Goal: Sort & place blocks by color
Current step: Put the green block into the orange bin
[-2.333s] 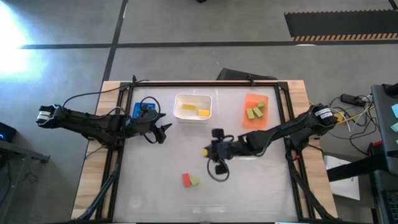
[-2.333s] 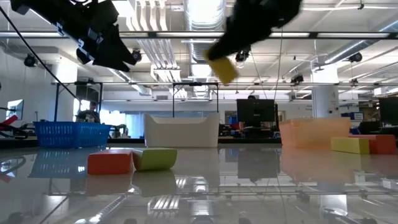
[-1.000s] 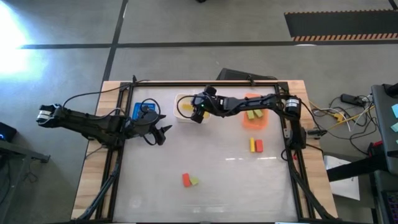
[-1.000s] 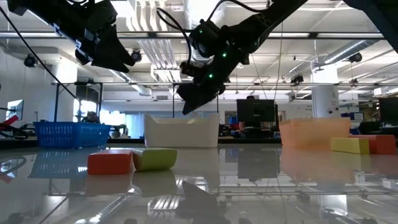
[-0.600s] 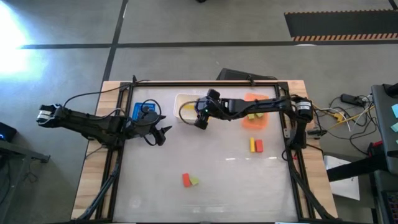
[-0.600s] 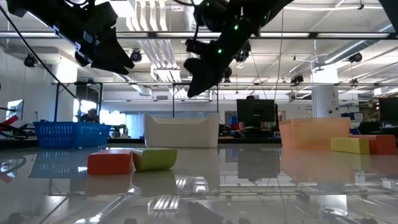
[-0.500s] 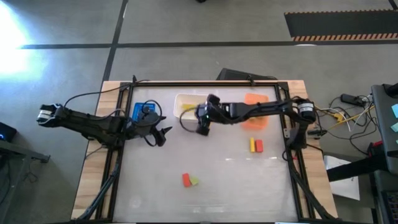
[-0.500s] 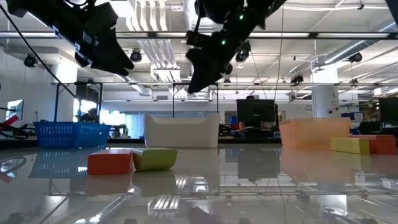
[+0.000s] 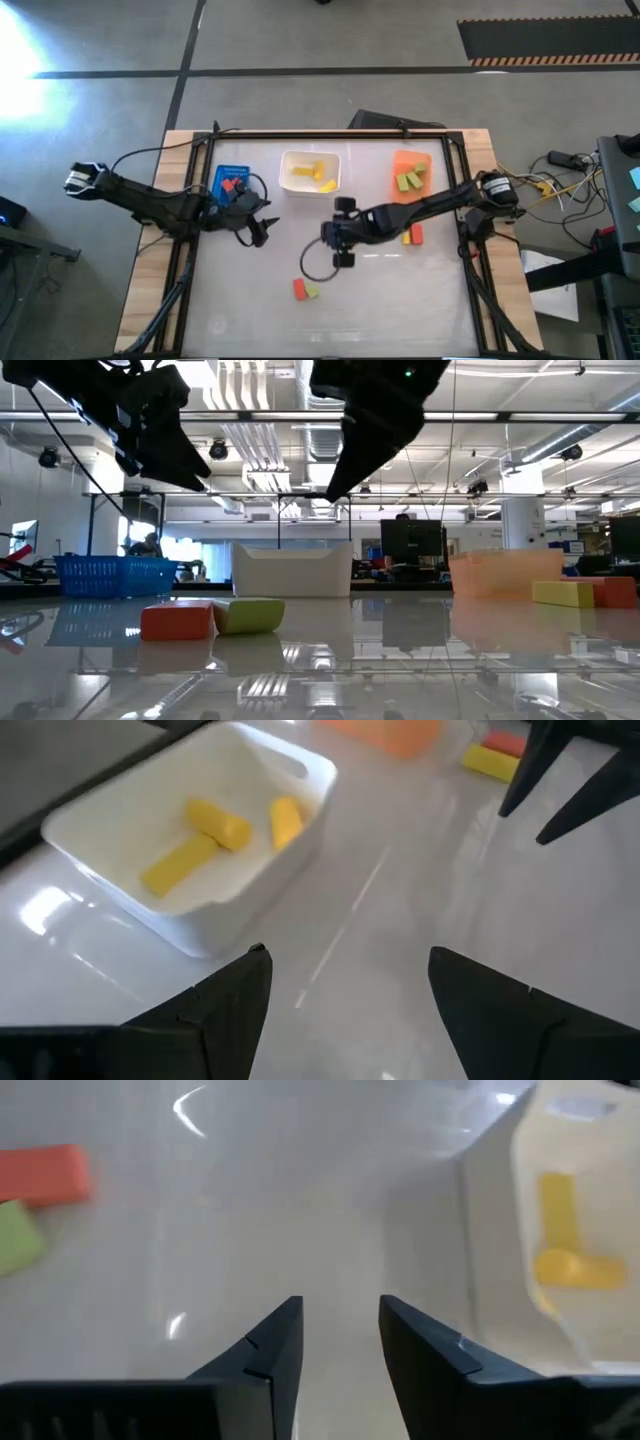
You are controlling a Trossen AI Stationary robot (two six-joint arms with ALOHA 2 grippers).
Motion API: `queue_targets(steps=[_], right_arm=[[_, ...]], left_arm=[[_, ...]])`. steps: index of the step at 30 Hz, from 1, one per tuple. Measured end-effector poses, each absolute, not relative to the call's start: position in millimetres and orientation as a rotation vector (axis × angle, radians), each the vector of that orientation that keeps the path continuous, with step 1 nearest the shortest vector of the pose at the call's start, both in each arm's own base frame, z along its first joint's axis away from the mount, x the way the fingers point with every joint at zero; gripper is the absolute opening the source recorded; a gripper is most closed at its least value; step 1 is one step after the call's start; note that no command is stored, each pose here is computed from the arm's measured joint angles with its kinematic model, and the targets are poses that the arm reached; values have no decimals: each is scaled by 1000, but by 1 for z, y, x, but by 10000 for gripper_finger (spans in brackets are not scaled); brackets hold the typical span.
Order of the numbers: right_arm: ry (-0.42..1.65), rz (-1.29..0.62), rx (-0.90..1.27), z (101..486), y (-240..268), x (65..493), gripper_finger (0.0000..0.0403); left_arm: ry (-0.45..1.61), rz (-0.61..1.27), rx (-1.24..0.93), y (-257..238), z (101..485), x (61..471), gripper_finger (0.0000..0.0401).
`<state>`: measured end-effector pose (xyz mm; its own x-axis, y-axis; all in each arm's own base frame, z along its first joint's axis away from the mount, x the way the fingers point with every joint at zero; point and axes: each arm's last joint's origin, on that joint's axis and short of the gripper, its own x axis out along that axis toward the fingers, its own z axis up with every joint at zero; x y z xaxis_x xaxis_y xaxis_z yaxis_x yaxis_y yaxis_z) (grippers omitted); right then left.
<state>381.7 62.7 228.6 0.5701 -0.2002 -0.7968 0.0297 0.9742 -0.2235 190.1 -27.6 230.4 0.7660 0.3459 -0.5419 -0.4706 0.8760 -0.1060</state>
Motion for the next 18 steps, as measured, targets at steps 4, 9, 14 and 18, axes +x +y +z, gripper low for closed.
queue_targets(steps=[4,9,14,18], right_arm=[[968,-101,-193,225,84,375,114],[968,-63,-195,222,104,369,113],[959,3,-154,223,116,367,132],[920,70,-121,224,129,368,163]], left_arm=[[572,410,-242,-40,223,195,253],[580,331,-216,-59,217,204,254],[616,263,-174,-80,214,210,254],[630,218,-158,-96,214,216,254]])
